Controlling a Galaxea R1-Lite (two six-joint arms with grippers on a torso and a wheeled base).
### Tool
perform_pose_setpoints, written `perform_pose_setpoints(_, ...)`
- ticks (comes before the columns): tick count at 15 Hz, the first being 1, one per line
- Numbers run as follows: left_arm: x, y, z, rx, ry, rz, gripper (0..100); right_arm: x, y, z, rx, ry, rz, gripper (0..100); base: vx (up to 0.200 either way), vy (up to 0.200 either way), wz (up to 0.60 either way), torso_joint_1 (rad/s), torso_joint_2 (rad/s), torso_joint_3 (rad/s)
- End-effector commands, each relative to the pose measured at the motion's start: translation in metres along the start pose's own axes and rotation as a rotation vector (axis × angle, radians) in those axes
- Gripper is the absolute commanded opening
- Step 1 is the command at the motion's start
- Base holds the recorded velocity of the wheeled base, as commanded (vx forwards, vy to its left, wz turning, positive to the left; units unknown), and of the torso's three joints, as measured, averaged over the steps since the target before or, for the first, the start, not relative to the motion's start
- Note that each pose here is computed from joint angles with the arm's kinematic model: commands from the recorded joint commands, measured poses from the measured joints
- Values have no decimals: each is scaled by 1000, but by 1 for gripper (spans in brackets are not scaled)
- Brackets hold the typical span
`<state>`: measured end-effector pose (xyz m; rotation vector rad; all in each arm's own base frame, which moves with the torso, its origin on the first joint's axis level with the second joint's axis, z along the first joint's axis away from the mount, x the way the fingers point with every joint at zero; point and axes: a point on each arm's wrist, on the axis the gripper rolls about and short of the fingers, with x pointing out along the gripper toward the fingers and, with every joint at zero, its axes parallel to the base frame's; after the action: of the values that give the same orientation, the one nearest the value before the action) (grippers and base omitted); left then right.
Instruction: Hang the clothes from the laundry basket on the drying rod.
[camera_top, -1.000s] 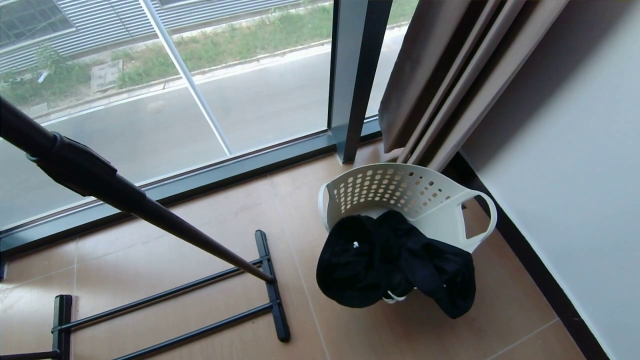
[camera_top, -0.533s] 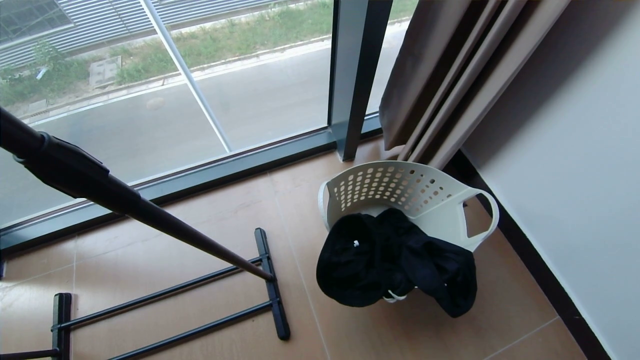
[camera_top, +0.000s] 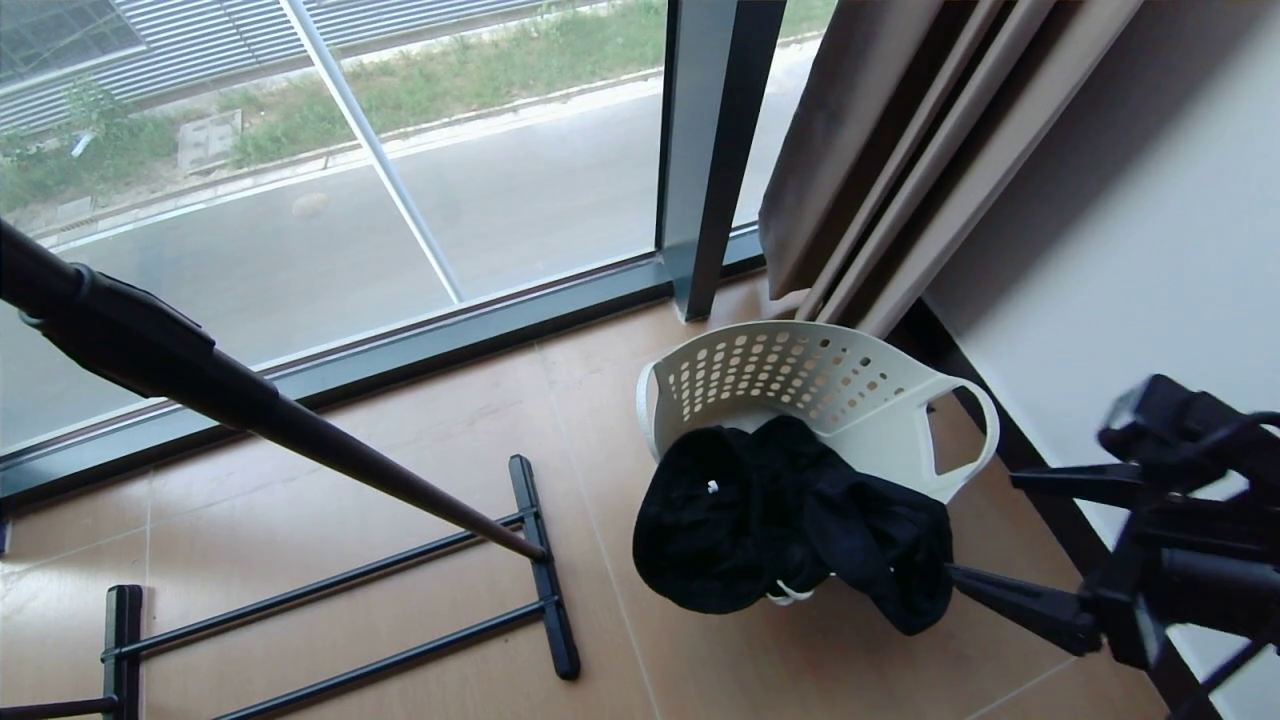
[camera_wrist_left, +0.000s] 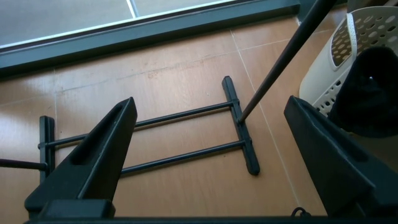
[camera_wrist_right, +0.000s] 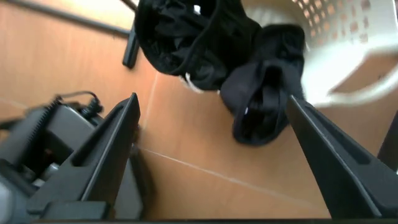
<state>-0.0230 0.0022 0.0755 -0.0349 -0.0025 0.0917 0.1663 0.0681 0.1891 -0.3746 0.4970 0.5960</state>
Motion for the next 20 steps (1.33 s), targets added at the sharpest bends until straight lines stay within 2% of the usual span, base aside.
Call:
perform_pose_setpoints(1, 0, 0, 0, 0, 1, 0, 100, 87, -4, 30, -195, 116, 92, 100, 0, 0, 0, 0, 0, 0)
perform_pose_setpoints(5, 0, 0, 0, 0, 1, 0, 100, 166, -1, 41, -353, 218, 57, 100, 0, 0, 0, 0, 0, 0)
perform_pose_setpoints(8, 0, 0, 0, 0, 1, 0, 100, 219, -2, 43, -423, 264, 18, 100, 0, 0, 0, 0, 0, 0)
perform_pose_setpoints(13, 0, 0, 0, 0, 1, 0, 100, 267, -12, 62, -438, 211, -22, 100, 0, 0, 0, 0, 0, 0)
perform_pose_setpoints(15, 0, 0, 0, 0, 1, 0, 100, 282, -19, 67, -470, 212, -83, 100, 0, 0, 0, 0, 0, 0)
perform_pose_setpoints(20, 0, 0, 0, 0, 1, 0, 100, 311, -25, 68, -478, 201, -118, 100, 0, 0, 0, 0, 0, 0)
